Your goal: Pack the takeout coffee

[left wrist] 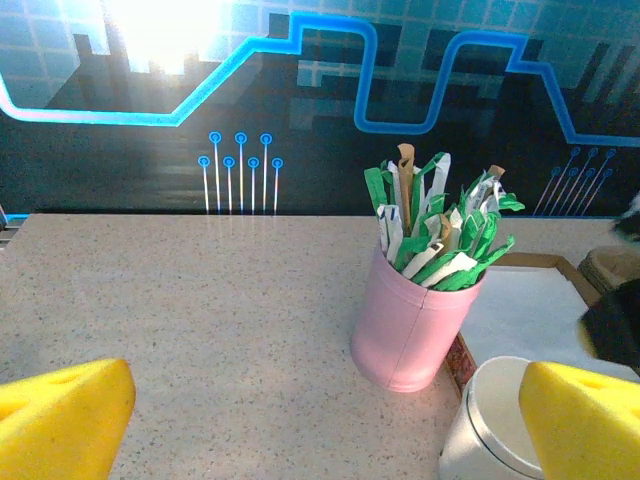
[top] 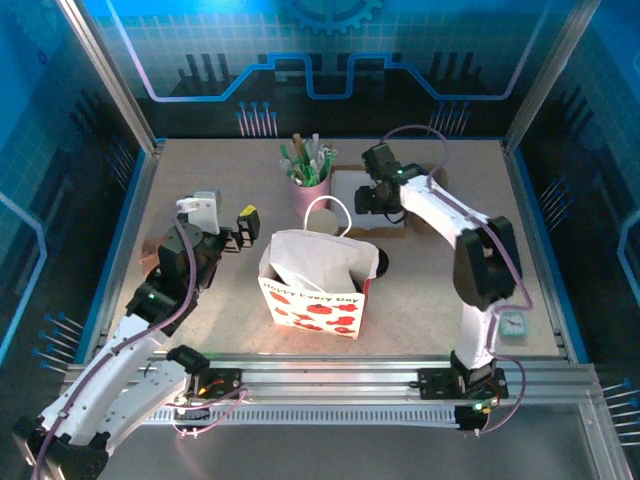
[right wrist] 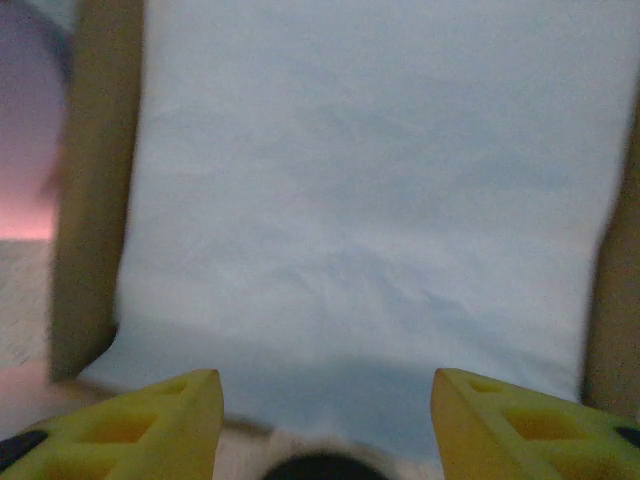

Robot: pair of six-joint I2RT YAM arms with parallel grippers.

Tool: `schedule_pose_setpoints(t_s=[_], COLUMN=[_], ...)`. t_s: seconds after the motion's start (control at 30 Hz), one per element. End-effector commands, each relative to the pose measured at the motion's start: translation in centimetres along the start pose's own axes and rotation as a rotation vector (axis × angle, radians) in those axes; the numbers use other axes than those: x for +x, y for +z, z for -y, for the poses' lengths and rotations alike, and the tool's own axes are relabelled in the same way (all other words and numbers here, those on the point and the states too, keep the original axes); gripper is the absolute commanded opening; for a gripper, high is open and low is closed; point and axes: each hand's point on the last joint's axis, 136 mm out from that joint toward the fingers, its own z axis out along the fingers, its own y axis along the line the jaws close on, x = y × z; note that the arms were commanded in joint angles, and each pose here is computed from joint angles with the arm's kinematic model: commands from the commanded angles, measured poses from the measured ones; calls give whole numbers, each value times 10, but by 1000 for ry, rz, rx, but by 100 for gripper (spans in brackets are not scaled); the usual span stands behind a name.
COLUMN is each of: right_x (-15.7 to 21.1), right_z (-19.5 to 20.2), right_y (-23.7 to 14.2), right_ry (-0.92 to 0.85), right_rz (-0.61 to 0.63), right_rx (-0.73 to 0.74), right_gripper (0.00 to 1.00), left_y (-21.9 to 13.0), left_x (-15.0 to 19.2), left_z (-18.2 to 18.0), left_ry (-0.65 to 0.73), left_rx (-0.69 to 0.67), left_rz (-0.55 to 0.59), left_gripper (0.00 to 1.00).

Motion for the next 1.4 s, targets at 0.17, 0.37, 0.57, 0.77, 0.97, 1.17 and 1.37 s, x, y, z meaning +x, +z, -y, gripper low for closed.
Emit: schedule_pose_setpoints(t_s=[0.17,0.37,0.57,0.77,0.97,1.17,1.37], right_x=[-16,-11,-11,-18,-24,-36,-52], right_z=[3,13,17,18,20,20,23], right_y=[55,79,83,67,56,28,-20], right_ry=[50,43,42,53,61,74,93], right_rz=[-46,-91,-103,-65,-47,11,118], right_rx=[34,84,88,70,51,36,25], right_gripper=[56,48,34,14,1,0,0], left_y=[1,3,3,3,3,3,2], left_x=[-4,-4,-4,-4,-4,-4,-5], left_z=[-6,-5,-4,-5,-5,-6,-5], left_ry=[-8,-5,-1,-2,-1,-1,-2], left_rx=[-30,-27,-24,-27,-26,-30,-29], left_rz=[29,25,24,24,24,26,28], left_gripper=[99,99,99,99,99,99,99])
